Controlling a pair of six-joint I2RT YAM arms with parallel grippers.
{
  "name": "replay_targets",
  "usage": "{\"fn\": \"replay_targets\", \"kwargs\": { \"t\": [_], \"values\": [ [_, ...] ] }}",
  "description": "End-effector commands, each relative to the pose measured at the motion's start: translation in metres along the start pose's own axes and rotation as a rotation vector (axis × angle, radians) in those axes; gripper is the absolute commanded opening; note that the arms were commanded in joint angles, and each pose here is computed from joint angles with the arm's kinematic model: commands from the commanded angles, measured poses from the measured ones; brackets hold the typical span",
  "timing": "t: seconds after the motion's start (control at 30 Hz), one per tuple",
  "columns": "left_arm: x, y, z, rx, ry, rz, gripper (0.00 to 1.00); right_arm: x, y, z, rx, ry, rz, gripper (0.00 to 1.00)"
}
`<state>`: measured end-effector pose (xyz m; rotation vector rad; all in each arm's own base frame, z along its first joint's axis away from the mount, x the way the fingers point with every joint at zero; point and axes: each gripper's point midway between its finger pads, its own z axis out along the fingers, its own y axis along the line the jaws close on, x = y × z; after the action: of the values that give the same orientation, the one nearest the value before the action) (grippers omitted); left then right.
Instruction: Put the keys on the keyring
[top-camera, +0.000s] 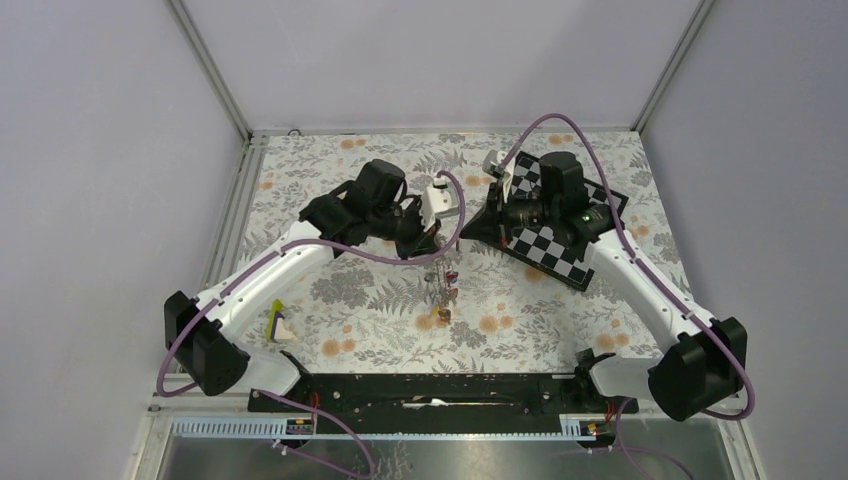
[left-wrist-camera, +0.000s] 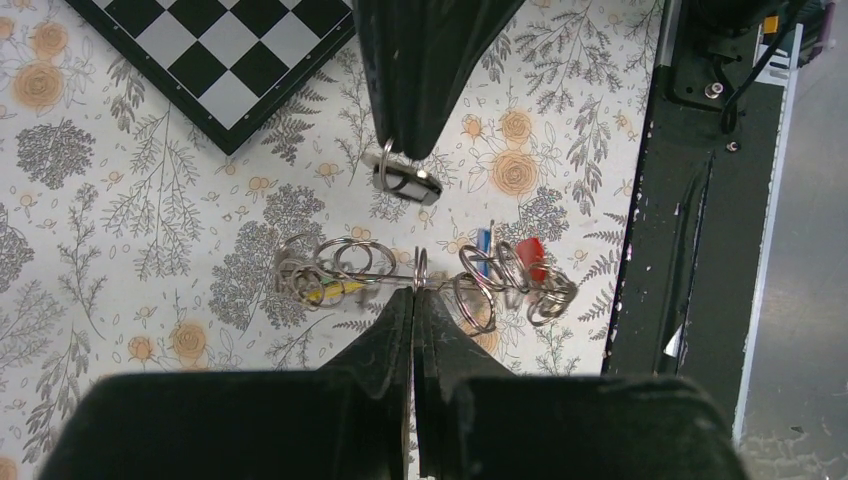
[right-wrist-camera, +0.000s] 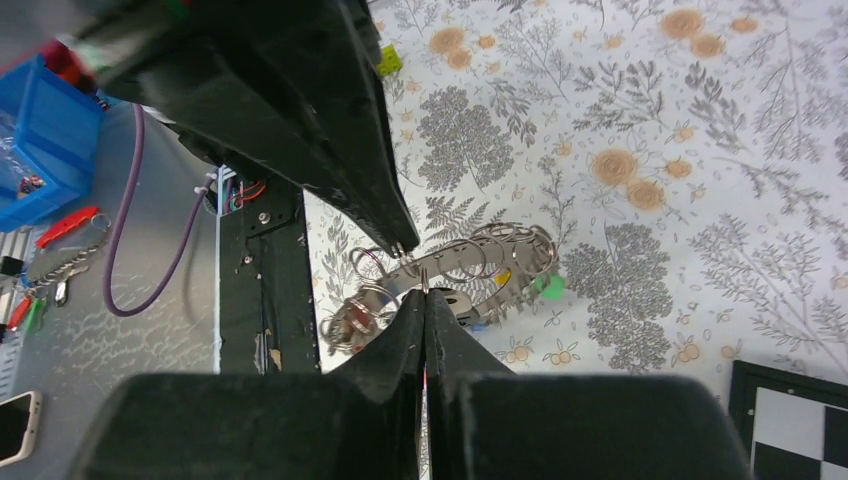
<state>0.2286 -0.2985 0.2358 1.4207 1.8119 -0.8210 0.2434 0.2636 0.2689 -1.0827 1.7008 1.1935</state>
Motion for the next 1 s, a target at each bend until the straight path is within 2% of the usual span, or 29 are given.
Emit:
{"fn": "replay_targets", "kwargs": {
  "t": [0.0,0.43,0.97],
  "values": [
    [-0.041,0.008,-0.016,-0.106,-0.132,0.067,0.0,0.001,-0.002,0.01,-0.018,-0.012,0.0,0.0],
    [-0.045,0.019,-0.016,-0.219,-0.11,0.064,0.0,0.006,0.001,0.022,-0.046,0.013,0.013,0.0],
    [-0.044,0.014,-0.011,-0.206,-0.103,0.06,0.0,0.001,-0.007,0.037,-0.005,0.03,0.013,0.0]
  ]
}}
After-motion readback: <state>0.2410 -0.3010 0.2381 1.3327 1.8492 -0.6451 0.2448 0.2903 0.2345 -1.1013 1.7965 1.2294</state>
